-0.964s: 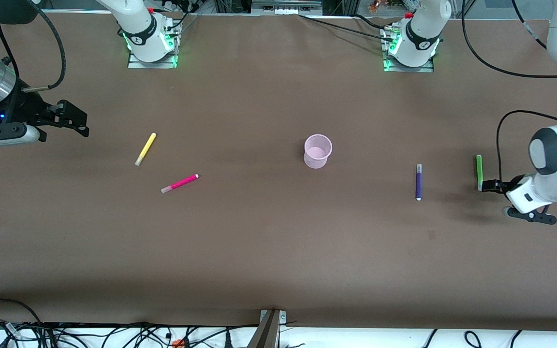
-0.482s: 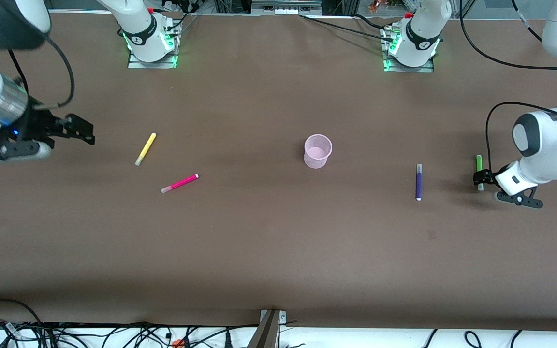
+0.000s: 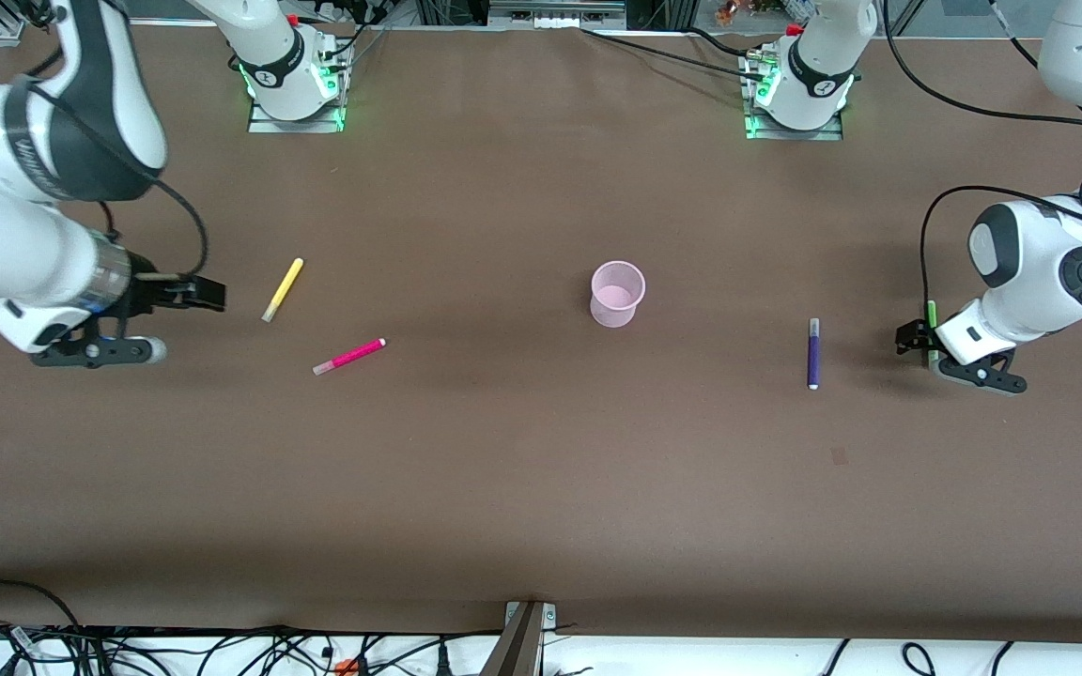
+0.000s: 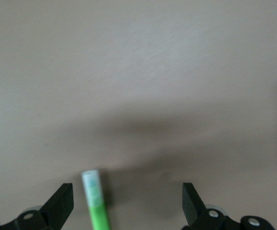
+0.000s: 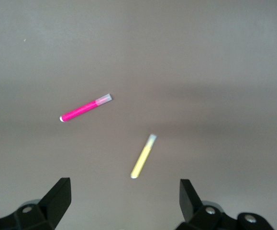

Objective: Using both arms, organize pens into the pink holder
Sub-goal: 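Grasp the blue pen with the left gripper while the right gripper grasps the magenta pen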

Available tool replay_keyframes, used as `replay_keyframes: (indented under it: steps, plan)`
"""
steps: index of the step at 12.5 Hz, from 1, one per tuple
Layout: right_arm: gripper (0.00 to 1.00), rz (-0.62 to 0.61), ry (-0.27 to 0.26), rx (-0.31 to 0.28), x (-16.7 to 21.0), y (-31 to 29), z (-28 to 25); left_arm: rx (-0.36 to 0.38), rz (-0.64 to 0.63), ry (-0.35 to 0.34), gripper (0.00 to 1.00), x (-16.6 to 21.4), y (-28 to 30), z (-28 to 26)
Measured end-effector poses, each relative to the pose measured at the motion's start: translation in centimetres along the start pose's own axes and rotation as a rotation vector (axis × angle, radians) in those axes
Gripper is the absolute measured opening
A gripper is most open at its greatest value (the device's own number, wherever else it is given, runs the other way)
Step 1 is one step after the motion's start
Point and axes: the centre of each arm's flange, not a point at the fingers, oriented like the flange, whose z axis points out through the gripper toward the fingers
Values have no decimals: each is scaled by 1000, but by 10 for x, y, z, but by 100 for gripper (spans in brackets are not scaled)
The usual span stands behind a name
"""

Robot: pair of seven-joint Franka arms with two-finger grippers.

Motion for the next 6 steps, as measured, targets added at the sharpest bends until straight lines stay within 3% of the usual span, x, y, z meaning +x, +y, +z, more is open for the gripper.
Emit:
replay_keyframes:
  steps: [3, 6]
  plan:
    - [100, 229, -34, -5, 6, -65, 51, -40, -21, 40, 100, 30, 55, -17]
    - [100, 452, -122, 72, 34, -81, 136, -96, -49, 28, 100, 46, 107, -8]
